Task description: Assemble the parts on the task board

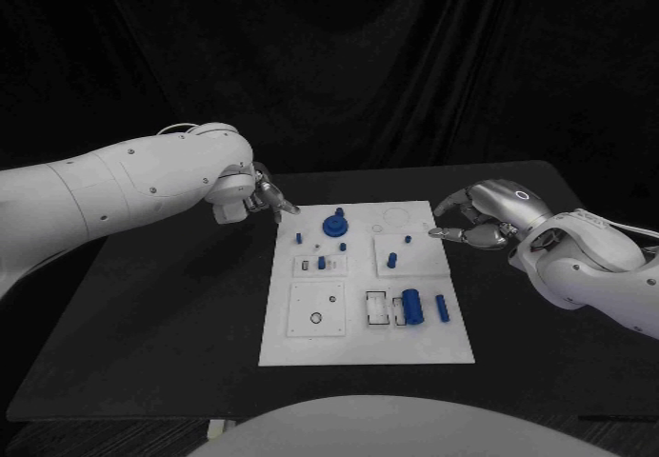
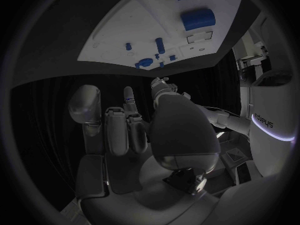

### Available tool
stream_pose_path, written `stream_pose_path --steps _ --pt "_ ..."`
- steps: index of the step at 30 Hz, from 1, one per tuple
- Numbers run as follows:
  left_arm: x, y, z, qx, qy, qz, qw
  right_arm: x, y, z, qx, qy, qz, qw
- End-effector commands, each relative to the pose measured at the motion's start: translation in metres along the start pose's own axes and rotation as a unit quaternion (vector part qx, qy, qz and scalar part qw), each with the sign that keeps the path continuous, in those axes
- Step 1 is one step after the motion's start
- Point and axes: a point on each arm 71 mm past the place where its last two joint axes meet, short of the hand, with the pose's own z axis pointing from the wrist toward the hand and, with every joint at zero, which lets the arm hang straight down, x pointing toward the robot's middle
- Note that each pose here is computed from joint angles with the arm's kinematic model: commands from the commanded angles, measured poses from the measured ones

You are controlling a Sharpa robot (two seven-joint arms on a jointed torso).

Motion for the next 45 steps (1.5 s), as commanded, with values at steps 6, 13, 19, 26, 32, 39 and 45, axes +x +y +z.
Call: stream_pose_path --steps 6,13,19,26,32,39,45 --pt "0.0094 -0.0044 0.0114 0.026 0.016 0.003 1.0 0.001 0.002 -0.002 -0.004 0.003 0.004 1.0" --pt "0.0154 -0.0019 0.0195 0.023 0.021 -0.001 1.0 0.001 0.004 -0.002 -0.006 0.001 0.006 1.0" --pt "0.0188 -0.0022 0.0232 0.02 0.024 -0.001 1.0 0.001 0.005 -0.002 -0.007 0.001 0.007 1.0" --pt "0.0223 -0.0043 0.0256 0.021 0.031 0.003 0.999 0.001 0.006 -0.002 -0.007 0.001 0.007 1.0" --pt "0.0257 -0.006 0.0277 0.026 0.034 0.004 0.999 0.001 0.005 -0.003 -0.007 0.001 0.007 1.0" --pt "0.0274 -0.007 0.0287 0.028 0.036 0.005 0.999 0.001 0.005 -0.002 -0.006 0.002 0.007 1.0" --pt "0.0289 -0.0092 0.0298 0.031 0.038 0.007 0.999 0.002 0.005 -0.002 -0.005 0.003 0.006 1.0"
